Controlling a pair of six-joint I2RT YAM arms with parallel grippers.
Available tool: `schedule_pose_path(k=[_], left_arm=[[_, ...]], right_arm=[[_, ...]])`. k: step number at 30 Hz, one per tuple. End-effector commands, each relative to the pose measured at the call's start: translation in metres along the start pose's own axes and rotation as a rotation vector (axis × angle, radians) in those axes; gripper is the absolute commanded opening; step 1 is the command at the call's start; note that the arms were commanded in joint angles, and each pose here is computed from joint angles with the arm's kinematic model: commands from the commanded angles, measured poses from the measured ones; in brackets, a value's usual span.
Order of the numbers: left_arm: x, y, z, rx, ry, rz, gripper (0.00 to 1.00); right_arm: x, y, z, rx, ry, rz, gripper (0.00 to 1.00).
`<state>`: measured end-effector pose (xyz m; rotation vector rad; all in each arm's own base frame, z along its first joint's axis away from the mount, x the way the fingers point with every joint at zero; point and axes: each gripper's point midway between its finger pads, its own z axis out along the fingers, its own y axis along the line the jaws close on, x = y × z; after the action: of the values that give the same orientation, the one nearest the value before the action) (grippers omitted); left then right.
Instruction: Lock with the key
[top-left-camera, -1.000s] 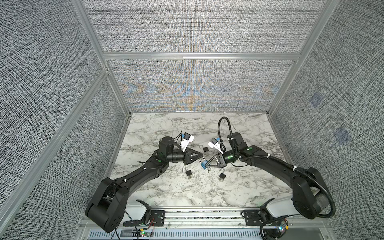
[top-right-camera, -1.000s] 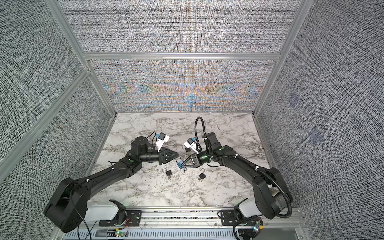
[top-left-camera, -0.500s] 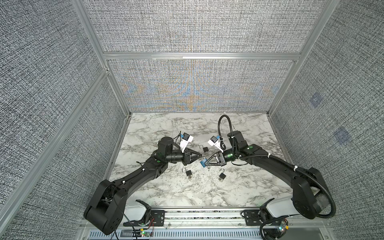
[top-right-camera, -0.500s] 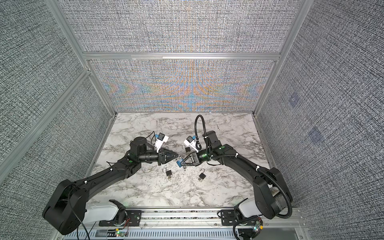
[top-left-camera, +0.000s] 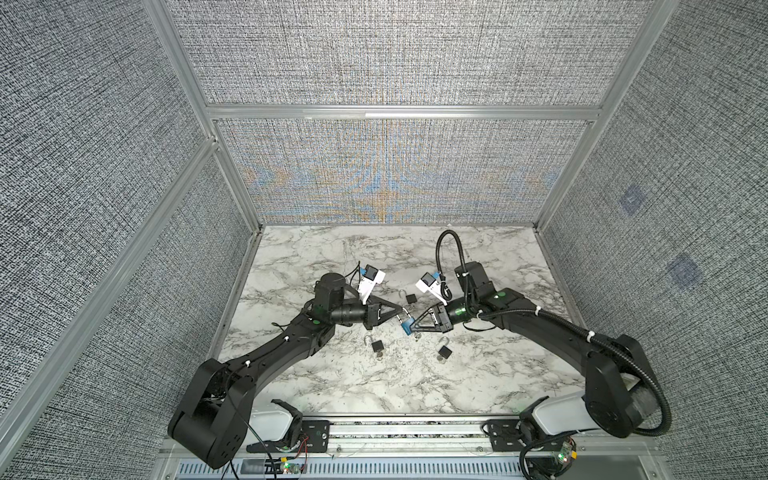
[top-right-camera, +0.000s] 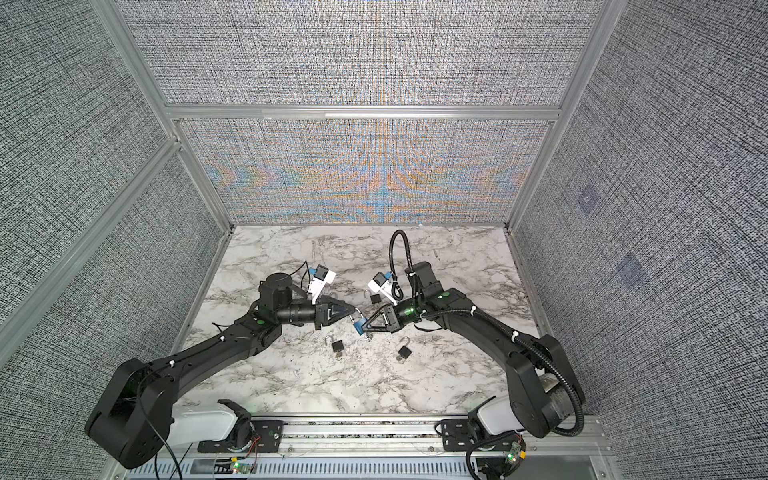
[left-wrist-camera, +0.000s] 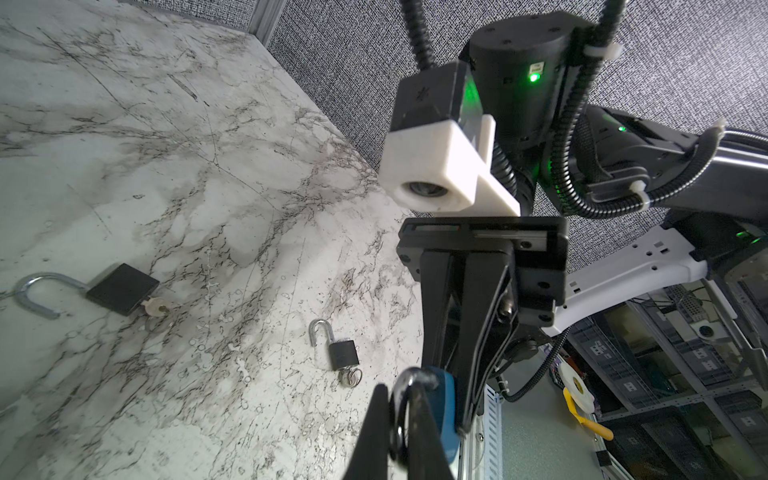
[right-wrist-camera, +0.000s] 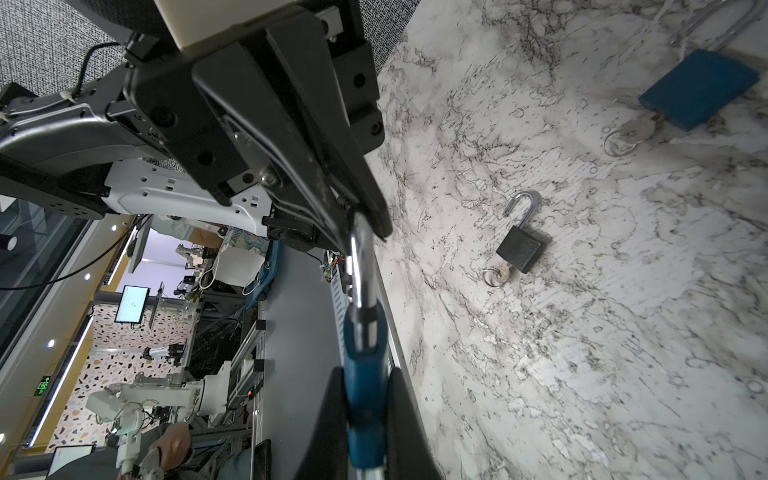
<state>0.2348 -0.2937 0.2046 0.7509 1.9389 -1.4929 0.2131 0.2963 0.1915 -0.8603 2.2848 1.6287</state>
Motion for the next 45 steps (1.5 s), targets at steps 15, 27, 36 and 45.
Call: schedule_pose_path(k=[15,27,36,45], left_arm=[[0.004,-0.001,0.002,0.023,0.001,0.005,0.00],[0.011,-0.005,-0.002,0.044,0.002,-0.020,0.00],[0.017,-0.009,-0.004,0.055,0.003,-0.037,0.00],[0.023,-0.013,-0.002,0.068,0.012,-0.050,0.00]], right_arm=[[-0.018,0.030,-0.006,-0.105,-0.045,-0.041,0.00],[-0.027,0.028,-0.005,-0.097,-0.074,-0.042,0.00],[-0.032,0.024,-0.003,-0.081,-0.090,-0.038,0.00],[-0.037,0.019,-0.002,-0.063,-0.098,-0.033,0.00]])
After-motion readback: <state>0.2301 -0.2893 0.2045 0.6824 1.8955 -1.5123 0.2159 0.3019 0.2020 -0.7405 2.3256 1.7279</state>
